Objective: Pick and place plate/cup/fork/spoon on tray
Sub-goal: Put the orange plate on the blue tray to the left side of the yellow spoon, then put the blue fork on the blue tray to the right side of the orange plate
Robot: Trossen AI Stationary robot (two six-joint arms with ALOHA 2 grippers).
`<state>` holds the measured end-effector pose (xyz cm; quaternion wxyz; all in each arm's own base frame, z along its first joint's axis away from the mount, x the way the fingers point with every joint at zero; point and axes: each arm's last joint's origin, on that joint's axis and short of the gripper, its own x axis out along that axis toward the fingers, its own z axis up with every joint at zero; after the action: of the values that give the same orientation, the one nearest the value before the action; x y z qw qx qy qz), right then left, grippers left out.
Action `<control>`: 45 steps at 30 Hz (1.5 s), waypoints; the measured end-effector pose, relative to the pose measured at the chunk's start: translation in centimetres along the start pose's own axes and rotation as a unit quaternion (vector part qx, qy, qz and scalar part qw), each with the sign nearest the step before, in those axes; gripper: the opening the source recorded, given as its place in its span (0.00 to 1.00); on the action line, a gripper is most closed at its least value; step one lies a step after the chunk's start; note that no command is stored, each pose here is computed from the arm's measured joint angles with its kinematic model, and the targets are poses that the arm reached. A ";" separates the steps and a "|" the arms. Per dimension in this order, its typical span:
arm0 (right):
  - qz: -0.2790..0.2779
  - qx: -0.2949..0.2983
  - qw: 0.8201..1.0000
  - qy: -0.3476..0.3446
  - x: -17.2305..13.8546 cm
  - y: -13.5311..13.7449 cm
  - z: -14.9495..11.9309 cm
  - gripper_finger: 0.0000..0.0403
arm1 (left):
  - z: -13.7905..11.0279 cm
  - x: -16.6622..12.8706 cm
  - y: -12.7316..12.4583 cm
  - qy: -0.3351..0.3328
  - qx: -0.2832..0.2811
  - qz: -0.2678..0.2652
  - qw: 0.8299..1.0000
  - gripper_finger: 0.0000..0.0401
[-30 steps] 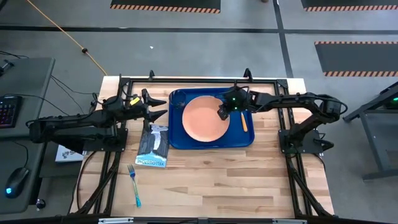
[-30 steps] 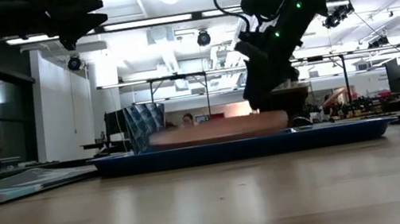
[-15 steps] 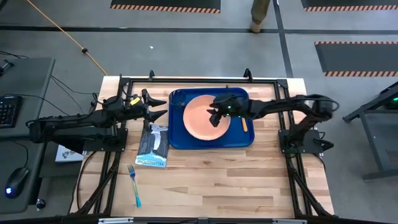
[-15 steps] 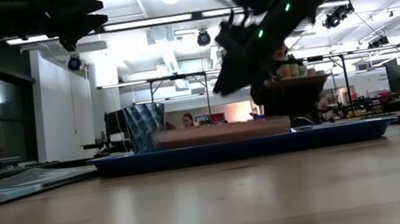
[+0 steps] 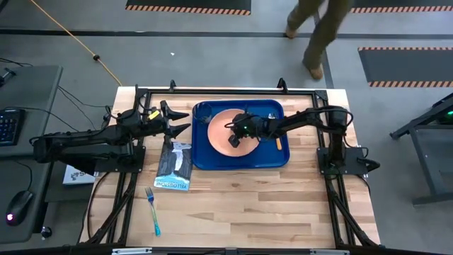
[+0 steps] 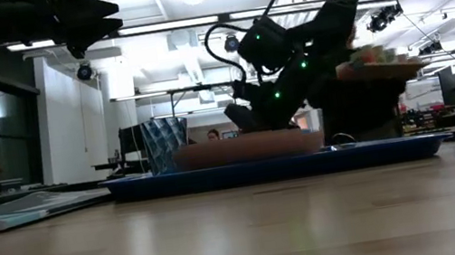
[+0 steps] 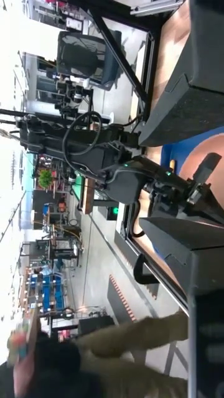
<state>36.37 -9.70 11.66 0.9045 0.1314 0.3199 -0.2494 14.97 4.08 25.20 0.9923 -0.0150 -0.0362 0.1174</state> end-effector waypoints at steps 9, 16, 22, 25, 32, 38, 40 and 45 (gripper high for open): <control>-0.016 -0.004 1.000 0.015 0.2 -0.5 -0.4 0.00 | 0.0 0.0 0.0 0.000 0.000 0.000 1.000 0.46; -0.017 -0.004 1.000 0.017 0.2 -0.5 -0.4 0.00 | 0.0 0.0 0.0 0.000 0.000 0.000 1.000 0.46; -0.016 -0.008 1.000 0.012 -0.5 -0.5 0.1 0.00 | 0.0 0.0 0.0 0.000 0.000 0.000 1.000 0.46; -0.008 -0.020 1.000 -0.022 -2.3 -0.4 1.9 0.00 | 0.0 0.0 0.0 0.000 0.000 0.000 1.000 0.46; 0.005 -0.042 0.998 -0.055 -7.9 0.5 4.7 0.00 | -0.4 0.0 0.0 0.019 -0.004 0.000 1.000 0.46; -0.004 -0.070 0.992 -0.108 -10.2 2.7 3.9 0.00 | -0.6 0.0 0.0 0.031 -0.024 -0.003 0.999 0.46; 0.002 -0.055 0.988 -0.143 -10.6 2.6 2.6 0.00 | -0.6 0.0 -0.2 0.033 -0.053 -0.015 0.998 0.46; 0.012 -0.001 0.980 -0.199 -11.6 1.0 -0.9 0.00 | 0.5 0.3 -1.4 0.052 -0.094 -0.064 0.992 0.46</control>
<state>28.66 -4.29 18.50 0.9531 0.0817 0.1324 -0.2597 15.56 2.77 25.73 0.9925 -0.1119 0.0032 0.0488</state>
